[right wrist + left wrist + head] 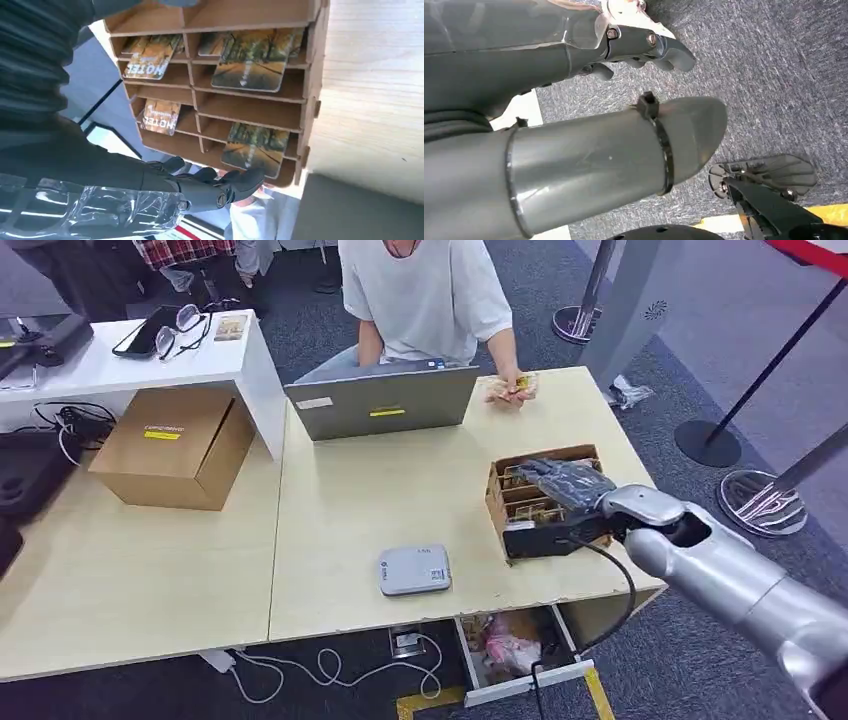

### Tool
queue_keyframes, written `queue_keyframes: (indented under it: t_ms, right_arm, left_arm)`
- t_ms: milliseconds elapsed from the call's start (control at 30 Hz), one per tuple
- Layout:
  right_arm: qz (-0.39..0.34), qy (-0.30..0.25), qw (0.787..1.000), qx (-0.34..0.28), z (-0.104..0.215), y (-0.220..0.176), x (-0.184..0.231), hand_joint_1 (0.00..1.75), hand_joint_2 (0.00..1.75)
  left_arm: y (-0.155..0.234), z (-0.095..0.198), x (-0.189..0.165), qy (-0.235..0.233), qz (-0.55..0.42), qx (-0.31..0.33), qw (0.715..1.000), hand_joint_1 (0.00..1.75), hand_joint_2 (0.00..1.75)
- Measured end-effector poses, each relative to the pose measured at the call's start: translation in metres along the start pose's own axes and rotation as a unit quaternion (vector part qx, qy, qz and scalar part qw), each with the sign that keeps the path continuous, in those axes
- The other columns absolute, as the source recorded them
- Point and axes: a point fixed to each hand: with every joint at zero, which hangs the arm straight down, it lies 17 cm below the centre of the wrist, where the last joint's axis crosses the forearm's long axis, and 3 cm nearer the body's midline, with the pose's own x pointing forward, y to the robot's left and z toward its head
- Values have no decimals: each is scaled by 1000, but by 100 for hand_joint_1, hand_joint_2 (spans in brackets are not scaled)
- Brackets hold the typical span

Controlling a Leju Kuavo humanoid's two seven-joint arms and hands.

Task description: Pass the card to the sensor for recognition and then transmit it.

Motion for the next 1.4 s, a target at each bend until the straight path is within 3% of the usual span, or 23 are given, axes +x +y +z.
queue_keyframes:
  t_ms: [600, 667, 733, 767, 933, 1033, 1067, 1133, 1400]
  right_arm:
    - [4, -6, 1000, 0, 0, -1, 3, 31, 175]
    - [4, -6, 1000, 0, -1, -1, 3, 45, 175]
    - [7, -6, 1000, -1, -1, -1, 3, 45, 175]
    - [8, -5, 1000, 0, -1, -1, 3, 56, 175]
    - [7, 0, 1000, 0, -1, 0, 0, 54, 175]
    - [7, 5, 1000, -1, -1, 1, -1, 72, 175]
    - [6, 8, 1000, -1, -1, 2, -2, 91, 175]
    - [5, 10, 1000, 0, -1, 4, -3, 72, 175]
    - [10, 16, 1000, 9, 0, 15, -4, 68, 175]
  left_arm:
    - [0, 0, 0, 0, 3, 1, 1000, 0, 0]
    - [0, 0, 0, 0, 3, 1, 1000, 0, 0]
    - [0, 0, 1, -1, 2, 1, 1000, 0, 0]
    - [0, 0, 1, -2, 0, 1, 1000, 0, 0]
    - [-1, 0, 1, -4, -4, -1, 1000, 0, 0]
    - [-1, 0, 2, -4, -7, -3, 1000, 0, 0]
    - [-2, 0, 2, -4, -8, -3, 1000, 0, 0]
    - [-2, 0, 2, -5, -8, -4, 1000, 0, 0]
    - [-3, 0, 3, -6, -11, -7, 1000, 0, 0]
